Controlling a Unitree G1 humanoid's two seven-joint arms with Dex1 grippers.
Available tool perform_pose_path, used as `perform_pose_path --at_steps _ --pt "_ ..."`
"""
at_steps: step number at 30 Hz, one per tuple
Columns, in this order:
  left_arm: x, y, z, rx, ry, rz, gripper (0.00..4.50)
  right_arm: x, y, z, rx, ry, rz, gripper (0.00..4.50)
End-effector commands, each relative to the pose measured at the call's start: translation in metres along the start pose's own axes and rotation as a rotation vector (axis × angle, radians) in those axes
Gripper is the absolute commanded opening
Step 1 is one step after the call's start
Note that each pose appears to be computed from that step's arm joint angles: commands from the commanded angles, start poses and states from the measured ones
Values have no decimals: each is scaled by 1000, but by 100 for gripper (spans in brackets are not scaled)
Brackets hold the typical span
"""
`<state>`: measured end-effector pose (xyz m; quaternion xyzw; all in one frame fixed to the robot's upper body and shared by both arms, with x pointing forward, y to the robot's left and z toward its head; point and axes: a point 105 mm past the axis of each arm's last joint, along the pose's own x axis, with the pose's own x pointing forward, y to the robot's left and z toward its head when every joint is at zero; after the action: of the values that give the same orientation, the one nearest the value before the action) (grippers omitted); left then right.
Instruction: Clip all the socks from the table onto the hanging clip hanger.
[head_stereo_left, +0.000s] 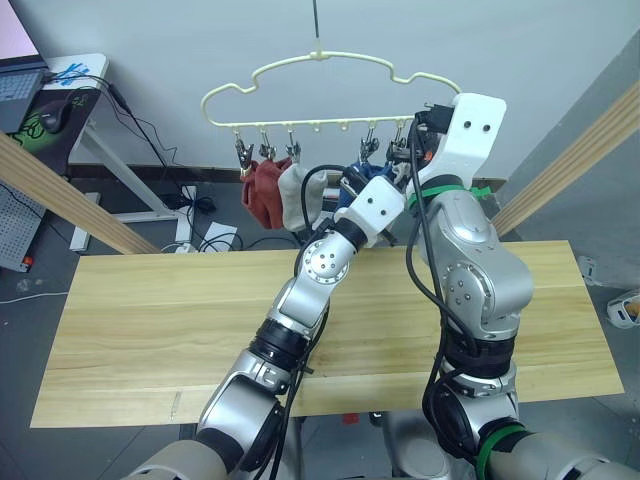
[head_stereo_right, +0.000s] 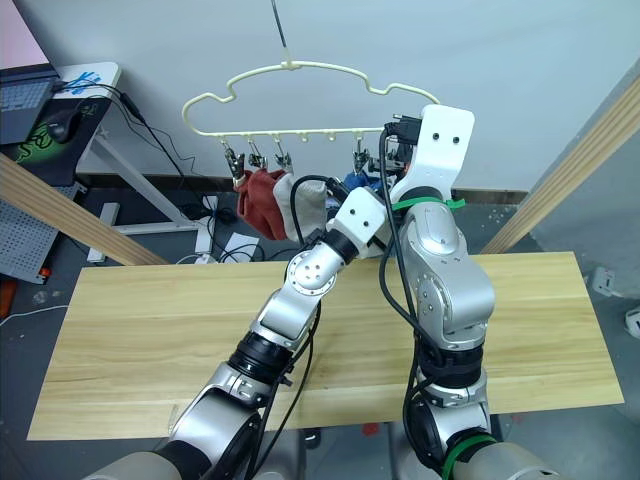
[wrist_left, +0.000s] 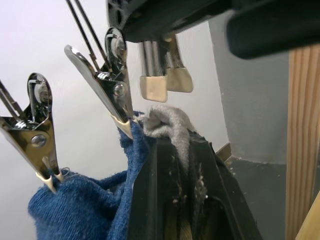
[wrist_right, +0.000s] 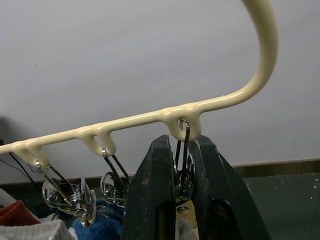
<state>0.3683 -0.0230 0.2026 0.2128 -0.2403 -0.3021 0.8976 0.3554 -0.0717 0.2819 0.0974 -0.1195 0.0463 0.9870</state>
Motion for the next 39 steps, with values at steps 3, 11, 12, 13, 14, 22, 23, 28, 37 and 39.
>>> perform_pose_path --at_steps 3,11,12,13,14,22,23,28,37,39 --pt "-16 -10 17 -78 -128 -49 0 -8 29 15 79 -46 112 11" --pt "-25 5 30 -183 -225 -56 0 -6 25 17 68 -48 121 11" --pt "-24 6 31 -194 -233 -57 0 -6 26 17 68 -45 127 11" --pt "-24 7 32 -198 -238 -56 0 -6 26 16 68 -42 132 11" --pt "-23 8 32 -210 -238 -53 0 -6 26 16 69 -39 136 11" --pt "-18 16 23 -214 -213 -55 0 -8 28 14 74 -27 153 11" --pt "-18 15 22 -212 -208 -66 0 -8 28 14 74 -26 154 11" --pt "-19 6 10 -251 -160 -123 0 -8 28 15 82 -30 153 11" --pt "-18 19 0 -122 -125 -36 0 -9 28 15 85 -27 156 11" --pt "-17 21 1 -110 -130 -19 0 -9 28 15 85 -25 158 11"
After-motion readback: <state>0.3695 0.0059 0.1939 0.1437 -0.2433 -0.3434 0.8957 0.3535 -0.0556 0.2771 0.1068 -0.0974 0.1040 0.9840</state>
